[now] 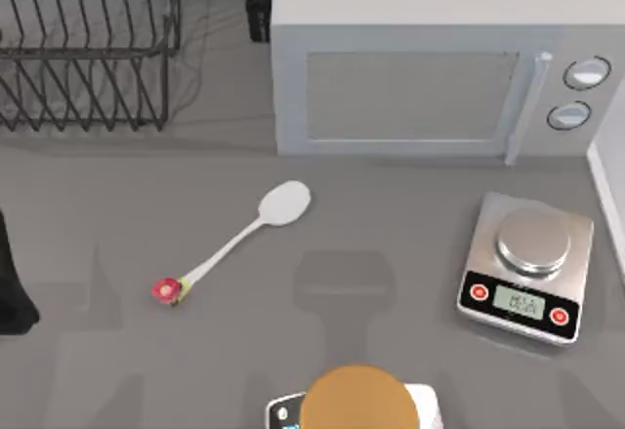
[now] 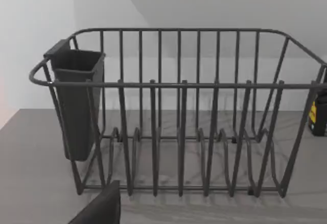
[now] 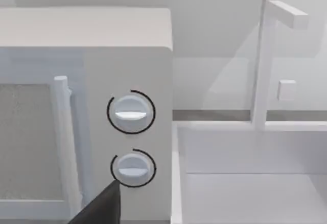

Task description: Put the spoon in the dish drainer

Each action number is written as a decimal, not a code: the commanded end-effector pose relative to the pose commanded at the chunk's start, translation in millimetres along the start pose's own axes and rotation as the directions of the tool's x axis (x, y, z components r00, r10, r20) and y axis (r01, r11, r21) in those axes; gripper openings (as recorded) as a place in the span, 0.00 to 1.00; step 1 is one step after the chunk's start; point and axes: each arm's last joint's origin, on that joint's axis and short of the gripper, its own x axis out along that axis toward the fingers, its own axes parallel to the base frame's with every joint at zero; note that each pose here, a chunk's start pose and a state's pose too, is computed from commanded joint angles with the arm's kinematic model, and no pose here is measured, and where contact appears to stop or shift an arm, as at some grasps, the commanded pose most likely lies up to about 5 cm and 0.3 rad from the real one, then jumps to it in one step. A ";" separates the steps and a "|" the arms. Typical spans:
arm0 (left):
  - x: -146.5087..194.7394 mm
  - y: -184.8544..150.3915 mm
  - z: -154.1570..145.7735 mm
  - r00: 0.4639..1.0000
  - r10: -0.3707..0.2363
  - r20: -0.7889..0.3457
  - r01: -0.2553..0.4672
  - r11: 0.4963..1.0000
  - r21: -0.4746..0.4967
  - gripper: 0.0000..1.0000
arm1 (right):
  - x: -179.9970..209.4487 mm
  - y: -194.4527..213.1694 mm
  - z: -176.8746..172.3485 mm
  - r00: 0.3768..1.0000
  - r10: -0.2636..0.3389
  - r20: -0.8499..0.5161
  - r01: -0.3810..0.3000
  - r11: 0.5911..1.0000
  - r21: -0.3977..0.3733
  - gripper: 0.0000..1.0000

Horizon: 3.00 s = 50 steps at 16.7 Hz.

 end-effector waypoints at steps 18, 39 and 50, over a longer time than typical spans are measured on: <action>121.4 -65.5 108.5 0.582 -0.176 -0.794 0.431 0.894 0.118 1.00 | 0.0 0.0 0.0 1.000 0.000 0.000 0.000 1.000 0.000 1.00; 239.0 -174.5 9.7 -0.010 0.003 -1.000 0.725 0.689 -0.005 1.00 | 0.0 0.0 0.0 1.000 0.000 0.000 0.000 1.000 0.000 1.00; 236.9 -174.4 -67.9 -0.006 0.001 -1.000 0.725 0.689 -0.003 1.00 | 0.0 0.0 0.0 1.000 0.000 0.000 0.000 1.000 0.000 1.00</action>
